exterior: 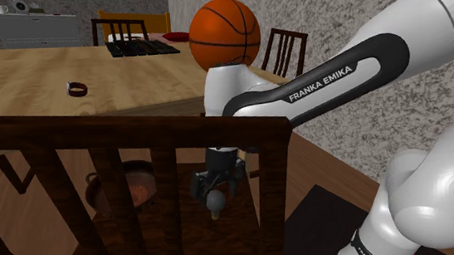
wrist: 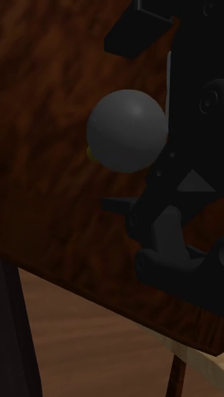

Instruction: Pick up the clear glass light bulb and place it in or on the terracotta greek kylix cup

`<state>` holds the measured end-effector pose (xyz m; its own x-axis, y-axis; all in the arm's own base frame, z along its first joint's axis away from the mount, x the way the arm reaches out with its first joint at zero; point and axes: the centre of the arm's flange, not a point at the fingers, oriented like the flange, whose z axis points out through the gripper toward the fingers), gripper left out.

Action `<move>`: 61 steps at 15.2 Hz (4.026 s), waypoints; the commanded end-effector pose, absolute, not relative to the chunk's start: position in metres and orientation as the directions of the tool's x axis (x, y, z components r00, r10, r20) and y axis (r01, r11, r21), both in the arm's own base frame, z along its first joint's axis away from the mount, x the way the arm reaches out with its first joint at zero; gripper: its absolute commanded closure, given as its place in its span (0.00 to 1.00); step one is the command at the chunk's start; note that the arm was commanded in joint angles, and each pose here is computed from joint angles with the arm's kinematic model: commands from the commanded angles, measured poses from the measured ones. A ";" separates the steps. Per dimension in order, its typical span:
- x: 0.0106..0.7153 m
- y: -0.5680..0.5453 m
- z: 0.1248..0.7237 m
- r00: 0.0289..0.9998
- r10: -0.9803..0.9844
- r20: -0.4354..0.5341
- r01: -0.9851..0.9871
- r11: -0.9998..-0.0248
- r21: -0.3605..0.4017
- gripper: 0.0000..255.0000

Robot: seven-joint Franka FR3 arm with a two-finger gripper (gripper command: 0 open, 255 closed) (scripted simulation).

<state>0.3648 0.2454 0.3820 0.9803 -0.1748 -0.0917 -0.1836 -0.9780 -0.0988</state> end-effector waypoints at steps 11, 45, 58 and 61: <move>0.365 0.246 0.374 0.980 -0.175 -0.091 -0.184 -0.978 -0.099 1.00; 0.365 0.246 0.511 0.980 -0.175 -0.091 -0.184 -0.978 -0.099 1.00; 0.429 0.293 0.552 0.980 -0.175 -0.091 -0.184 -0.978 -0.099 1.00; 0.461 0.316 0.556 0.980 -0.175 -0.091 -0.184 -0.978 -0.099 1.00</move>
